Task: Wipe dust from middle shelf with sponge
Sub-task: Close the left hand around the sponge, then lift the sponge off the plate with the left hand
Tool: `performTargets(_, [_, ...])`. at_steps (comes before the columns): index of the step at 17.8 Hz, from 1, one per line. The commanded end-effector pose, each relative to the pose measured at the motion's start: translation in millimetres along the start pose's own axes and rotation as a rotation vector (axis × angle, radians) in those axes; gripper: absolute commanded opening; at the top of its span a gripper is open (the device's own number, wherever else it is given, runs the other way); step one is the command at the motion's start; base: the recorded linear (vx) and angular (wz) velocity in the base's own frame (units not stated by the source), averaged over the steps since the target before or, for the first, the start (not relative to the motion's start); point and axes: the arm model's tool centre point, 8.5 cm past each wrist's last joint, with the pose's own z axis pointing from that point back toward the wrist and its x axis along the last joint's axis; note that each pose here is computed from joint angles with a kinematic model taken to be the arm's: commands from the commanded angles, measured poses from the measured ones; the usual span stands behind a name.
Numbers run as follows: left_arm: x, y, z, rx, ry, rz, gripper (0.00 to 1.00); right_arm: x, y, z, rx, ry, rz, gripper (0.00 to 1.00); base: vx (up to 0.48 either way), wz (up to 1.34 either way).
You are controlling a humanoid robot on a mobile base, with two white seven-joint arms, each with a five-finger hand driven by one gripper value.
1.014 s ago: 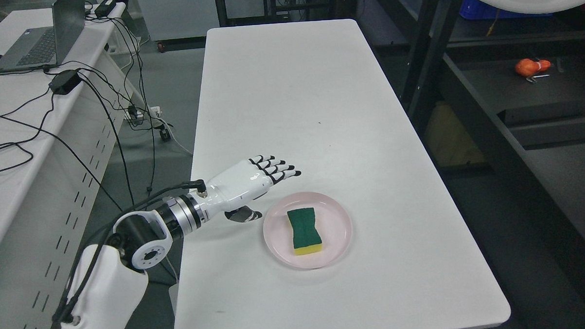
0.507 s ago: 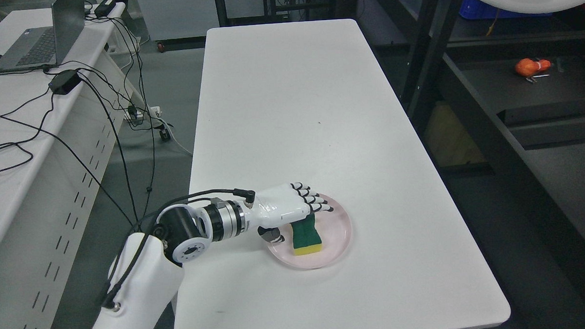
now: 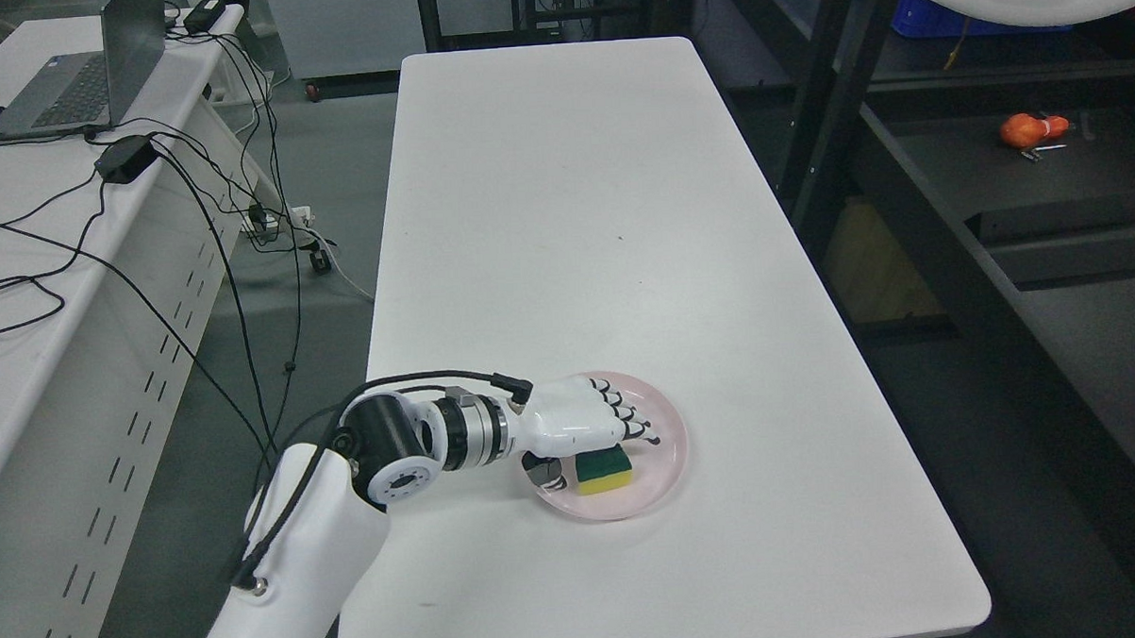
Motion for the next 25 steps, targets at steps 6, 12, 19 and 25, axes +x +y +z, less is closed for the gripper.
performTargets(6, [-41.1,-12.9,35.0,0.081,0.121,0.142,0.31,1.9,-10.0,-0.7,-0.015,0.049,0.003,1.0,0.0,0.0])
performTargets(12, [-56.9,-6.2,57.1,0.266,0.093,0.29,0.0,1.9,-10.0,-0.7,-0.015,0.049,0.003,1.0,0.0,0.0])
performTargets(19, [-91.0,75.3,120.6,0.636,0.173,0.272,0.0,1.9,-10.0,-0.7,-0.015,0.049,0.003,1.0,-0.001,0.0])
performTargets(25, [-88.6,91.3,141.4,0.751,0.137,0.273,0.0,2.9,-9.7,-0.7,-0.014,0.048,0.003,1.0,-0.019,0.0])
